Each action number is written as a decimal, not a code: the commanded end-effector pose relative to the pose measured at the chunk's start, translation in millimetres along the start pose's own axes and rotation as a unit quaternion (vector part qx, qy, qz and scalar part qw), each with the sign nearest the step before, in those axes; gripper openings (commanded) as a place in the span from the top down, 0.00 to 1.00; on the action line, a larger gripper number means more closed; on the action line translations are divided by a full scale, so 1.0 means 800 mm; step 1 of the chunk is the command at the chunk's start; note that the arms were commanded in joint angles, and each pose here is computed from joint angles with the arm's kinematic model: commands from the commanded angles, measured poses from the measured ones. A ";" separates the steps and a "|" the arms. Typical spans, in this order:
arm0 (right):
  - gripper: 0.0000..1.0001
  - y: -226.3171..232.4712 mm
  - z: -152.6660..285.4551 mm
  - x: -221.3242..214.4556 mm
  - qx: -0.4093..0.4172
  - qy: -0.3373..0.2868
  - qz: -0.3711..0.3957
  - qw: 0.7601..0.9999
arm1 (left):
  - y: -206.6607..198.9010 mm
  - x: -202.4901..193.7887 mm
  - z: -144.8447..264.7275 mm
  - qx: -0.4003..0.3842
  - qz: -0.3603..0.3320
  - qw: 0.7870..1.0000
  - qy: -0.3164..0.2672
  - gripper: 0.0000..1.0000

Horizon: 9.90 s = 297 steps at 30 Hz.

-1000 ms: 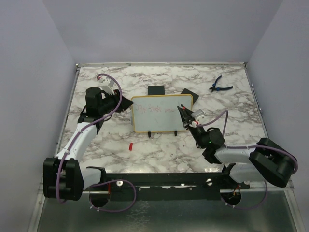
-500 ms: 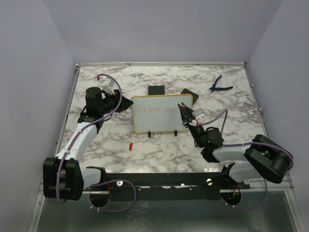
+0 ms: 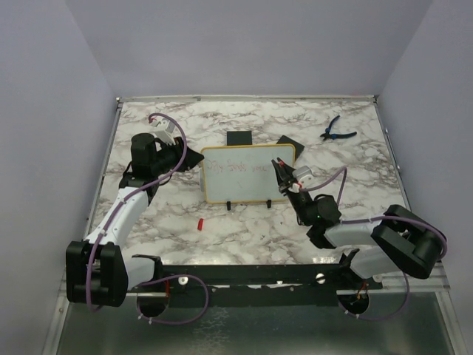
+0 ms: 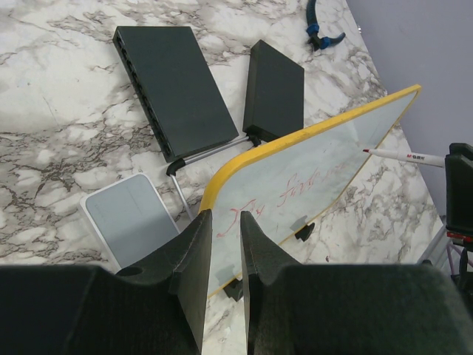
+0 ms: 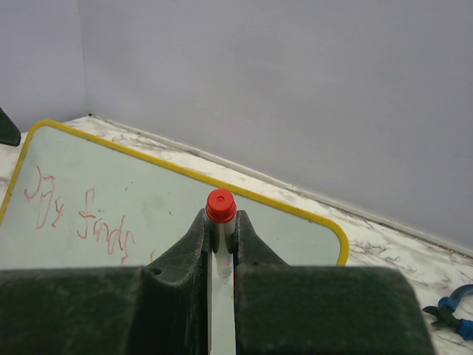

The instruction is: Write a sentence on the whiteboard

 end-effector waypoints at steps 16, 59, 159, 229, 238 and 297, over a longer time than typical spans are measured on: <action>0.99 -0.007 0.003 -0.010 -0.022 0.003 0.001 1.000 | -0.003 0.000 0.001 -0.005 -0.014 1.000 -0.005 0.77; 0.99 -0.019 -0.002 0.017 -0.052 -0.045 0.001 0.998 | -0.002 -0.002 0.001 -0.003 -0.013 1.000 -0.002 0.77; 0.99 -0.018 0.001 0.005 -0.047 -0.018 0.016 0.999 | -0.003 -0.001 0.001 -0.005 -0.013 1.000 -0.004 0.77; 0.99 -0.015 0.016 0.006 -0.035 0.000 0.000 0.999 | -0.002 -0.002 0.001 -0.004 -0.012 1.000 -0.002 0.77; 0.99 -0.019 0.011 0.001 -0.048 0.002 0.018 0.999 | -0.002 -0.002 0.001 -0.004 -0.012 1.000 -0.002 0.77; 0.99 -0.019 0.011 -0.007 -0.043 0.011 0.027 0.999 | -0.003 -0.001 0.001 -0.005 -0.013 1.000 -0.003 0.77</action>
Point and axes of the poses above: each gripper's point midway between its finger pads, its own z axis back along the fingers, its own y axis along the line the jaws close on, x = y × z, the point moved 4 cm from there along z, back along the fingers, and after that the axes turned 6 degrees about -z, right-handed, at the moved point
